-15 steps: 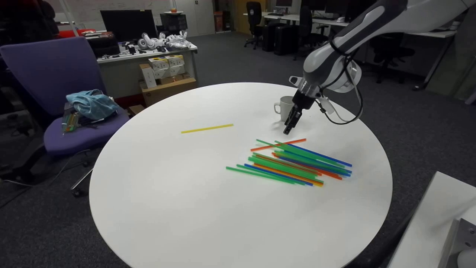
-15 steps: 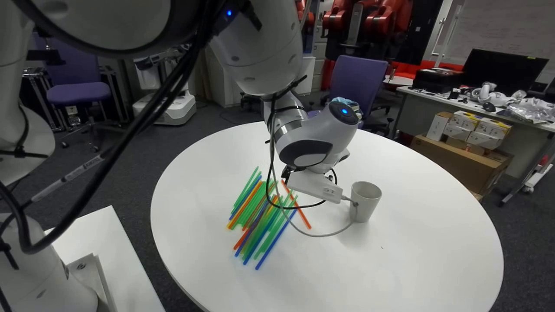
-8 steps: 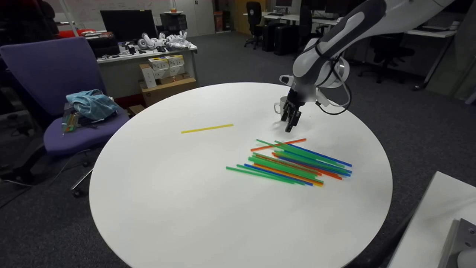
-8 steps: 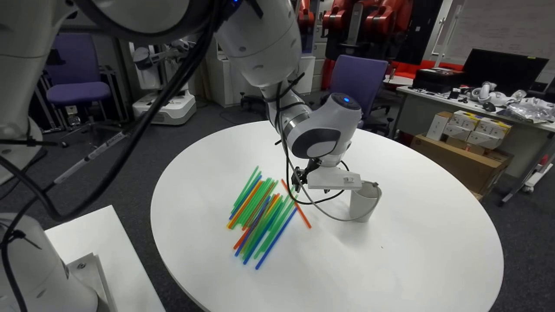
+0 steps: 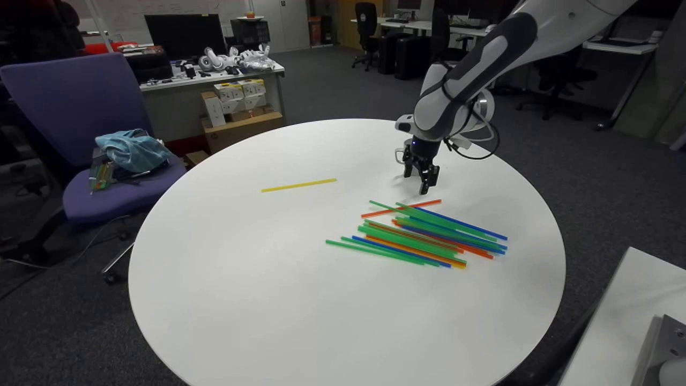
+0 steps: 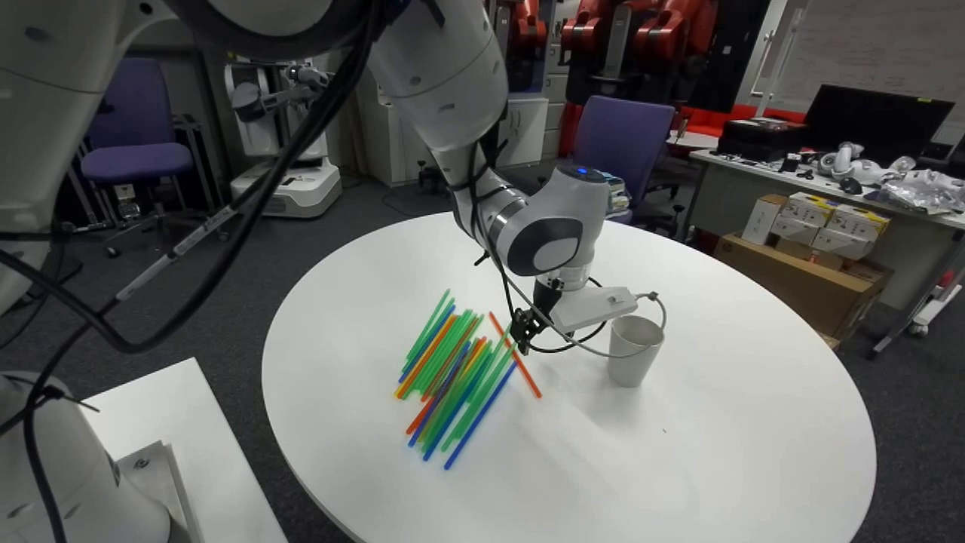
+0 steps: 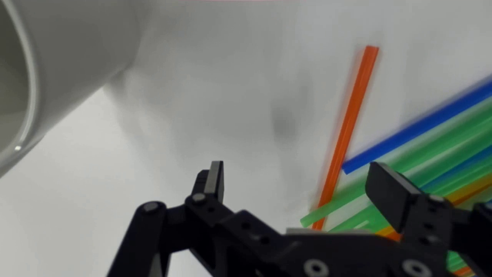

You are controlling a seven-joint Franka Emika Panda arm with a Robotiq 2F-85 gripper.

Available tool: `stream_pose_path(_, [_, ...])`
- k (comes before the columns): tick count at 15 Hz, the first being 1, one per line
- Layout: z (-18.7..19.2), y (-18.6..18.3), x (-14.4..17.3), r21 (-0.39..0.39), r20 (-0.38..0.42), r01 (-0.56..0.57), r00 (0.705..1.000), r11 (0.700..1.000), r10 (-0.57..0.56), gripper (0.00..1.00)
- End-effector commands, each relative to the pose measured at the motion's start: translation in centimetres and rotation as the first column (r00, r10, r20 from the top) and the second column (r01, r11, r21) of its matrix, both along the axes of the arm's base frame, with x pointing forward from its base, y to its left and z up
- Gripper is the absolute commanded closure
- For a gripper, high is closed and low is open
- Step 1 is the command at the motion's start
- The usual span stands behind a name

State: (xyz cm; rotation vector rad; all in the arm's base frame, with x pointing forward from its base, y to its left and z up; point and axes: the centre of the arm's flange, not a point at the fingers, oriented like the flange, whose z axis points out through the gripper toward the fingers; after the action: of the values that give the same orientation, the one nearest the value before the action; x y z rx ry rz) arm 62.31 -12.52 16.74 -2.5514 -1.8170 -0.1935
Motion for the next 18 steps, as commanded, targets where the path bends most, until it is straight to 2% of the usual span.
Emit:
stream_pose_path(1, [0.0, -0.6, -1.5, -0.051, -0.033, -0.111, 0.994, 0.993, 0.109, 0.0])
stream_pose_path(12, [-2.0, -0.7, -3.5, -0.031, -0.064, -0.133, 0.989, 0.991, 0.13, 0.0])
stream_pose_path(13, [-2.1, -0.6, -3.6, -0.03, -0.064, -0.133, 0.989, 0.991, 0.131, 0.04])
stream_pose_path(14, [-2.2, -0.5, -3.7, -0.027, -0.061, -0.132, 0.99, 0.991, 0.13, 0.26])
stream_pose_path(16, [-2.2, -0.5, -3.7, -0.026, -0.06, -0.131, 0.99, 0.991, 0.129, 0.31])
stream_pose_path(18, [-2.2, -0.5, -3.7, -0.025, -0.057, -0.129, 0.99, 0.991, 0.128, 0.45])
